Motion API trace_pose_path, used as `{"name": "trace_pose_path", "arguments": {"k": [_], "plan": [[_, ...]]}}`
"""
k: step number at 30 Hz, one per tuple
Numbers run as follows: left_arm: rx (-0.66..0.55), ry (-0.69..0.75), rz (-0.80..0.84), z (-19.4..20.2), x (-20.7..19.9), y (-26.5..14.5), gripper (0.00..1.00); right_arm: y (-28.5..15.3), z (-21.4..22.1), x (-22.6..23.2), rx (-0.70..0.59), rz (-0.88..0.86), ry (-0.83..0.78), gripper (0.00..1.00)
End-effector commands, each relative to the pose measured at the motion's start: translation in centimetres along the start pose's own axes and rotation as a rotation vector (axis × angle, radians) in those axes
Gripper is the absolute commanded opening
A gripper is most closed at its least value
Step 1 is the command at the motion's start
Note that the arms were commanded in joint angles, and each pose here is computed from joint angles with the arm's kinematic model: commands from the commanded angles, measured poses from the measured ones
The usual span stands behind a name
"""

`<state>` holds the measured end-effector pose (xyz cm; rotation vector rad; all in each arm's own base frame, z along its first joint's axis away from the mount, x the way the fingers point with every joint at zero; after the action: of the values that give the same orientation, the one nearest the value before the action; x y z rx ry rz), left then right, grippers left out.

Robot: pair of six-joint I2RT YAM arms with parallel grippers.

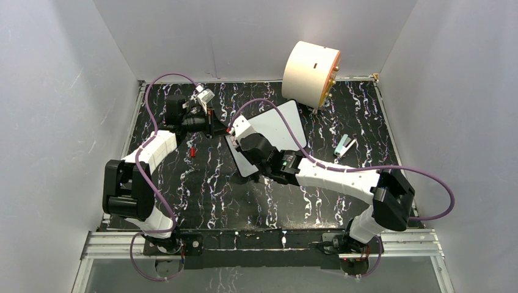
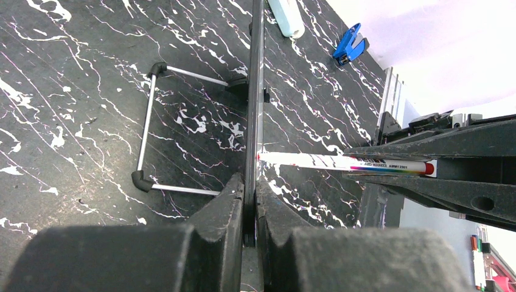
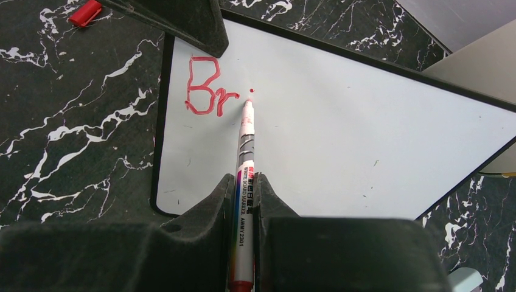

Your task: Write a sentence on the whiteboard

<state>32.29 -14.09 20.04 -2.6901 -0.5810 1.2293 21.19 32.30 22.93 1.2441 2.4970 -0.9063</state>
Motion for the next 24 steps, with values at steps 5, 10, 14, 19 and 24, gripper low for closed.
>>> {"name": "trace_pose_path", "arguments": {"k": [5,10,14,19,24], "plan": [[0.043,-0.037,-0.024,1.28,0.40,0.43,0.00,0.00,-0.84,-0.42,-0.007,0.003,0.024,0.00],[0.044,-0.040,-0.024,1.32,0.43,0.44,0.00,-0.20,-0.45,-0.36,0.008,-0.005,0.013,0.00],[0.043,-0.039,-0.024,1.29,0.41,0.43,0.00,-0.32,-0.27,-0.30,0.014,-0.008,0.032,0.00],[0.043,-0.039,-0.024,1.30,0.39,0.42,0.00,-0.45,-0.29,-0.30,0.011,-0.013,0.038,0.00],[0.043,-0.039,-0.026,1.30,0.43,0.43,0.00,-0.51,-0.23,-0.32,0.014,-0.011,0.039,0.00]]}}
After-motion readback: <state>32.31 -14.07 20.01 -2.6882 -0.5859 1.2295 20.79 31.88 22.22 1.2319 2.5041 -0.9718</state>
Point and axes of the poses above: each gripper's point midway between its finger pads, its own y axis out along the fingers, its own x axis along the line the jaws close on, z = x × y, the point moved 7 cm from there along -y, back along the fingers, and after that the axes turned 11 degrees about -y, right-handed, at the moved point
